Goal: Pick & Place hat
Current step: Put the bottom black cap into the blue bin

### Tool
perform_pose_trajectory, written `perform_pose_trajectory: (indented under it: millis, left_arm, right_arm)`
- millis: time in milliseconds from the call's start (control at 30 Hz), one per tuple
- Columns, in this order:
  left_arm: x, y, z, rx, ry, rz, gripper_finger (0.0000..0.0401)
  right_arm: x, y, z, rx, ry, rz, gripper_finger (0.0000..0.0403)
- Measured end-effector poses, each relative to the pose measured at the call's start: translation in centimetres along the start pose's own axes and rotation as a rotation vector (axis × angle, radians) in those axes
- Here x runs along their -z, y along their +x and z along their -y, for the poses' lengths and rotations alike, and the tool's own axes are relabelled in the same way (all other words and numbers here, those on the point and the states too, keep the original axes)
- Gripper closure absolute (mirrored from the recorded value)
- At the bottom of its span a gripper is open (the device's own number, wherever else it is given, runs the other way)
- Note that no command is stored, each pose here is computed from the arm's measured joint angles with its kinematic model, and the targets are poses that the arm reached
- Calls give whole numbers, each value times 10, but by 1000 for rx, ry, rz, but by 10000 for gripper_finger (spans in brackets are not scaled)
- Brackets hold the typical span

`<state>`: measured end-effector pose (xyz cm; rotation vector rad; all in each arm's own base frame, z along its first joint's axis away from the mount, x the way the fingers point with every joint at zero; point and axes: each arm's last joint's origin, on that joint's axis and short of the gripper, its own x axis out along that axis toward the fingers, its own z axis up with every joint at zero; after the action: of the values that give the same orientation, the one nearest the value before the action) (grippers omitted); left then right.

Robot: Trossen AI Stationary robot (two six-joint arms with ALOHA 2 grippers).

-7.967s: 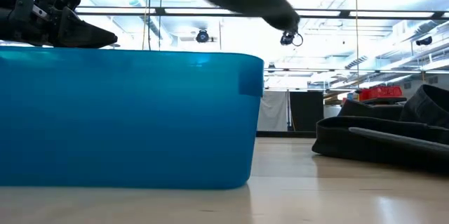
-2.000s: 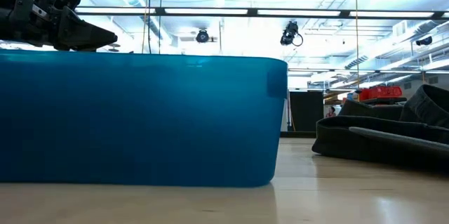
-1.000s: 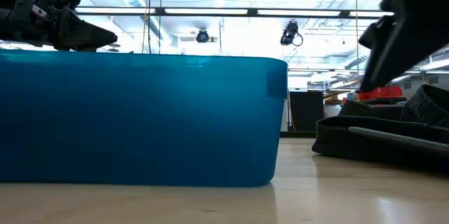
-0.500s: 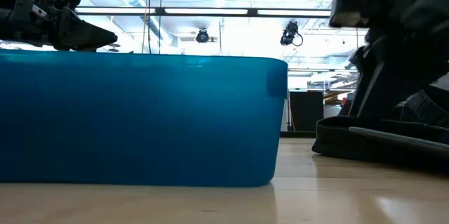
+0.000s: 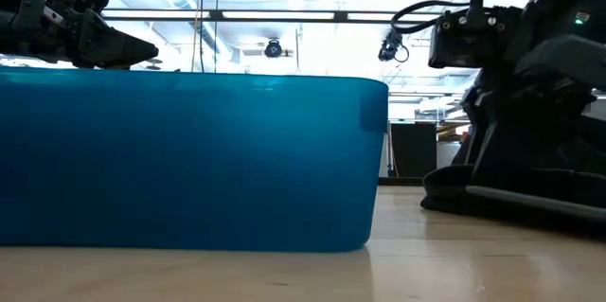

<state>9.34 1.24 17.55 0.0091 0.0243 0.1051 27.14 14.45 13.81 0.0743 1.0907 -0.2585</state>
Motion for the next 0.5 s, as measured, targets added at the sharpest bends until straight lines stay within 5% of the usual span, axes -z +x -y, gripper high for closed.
perform_pose_trajectory:
  millis: [200,500]
  left_arm:
    - [0,0,0,0,0,0,344]
    - [0,0,0,0,0,0,344]
  right_arm:
    - [2,0,1,-3,-109,-29,389]
    - [-3,-4,1,-16,-197,-22,396]
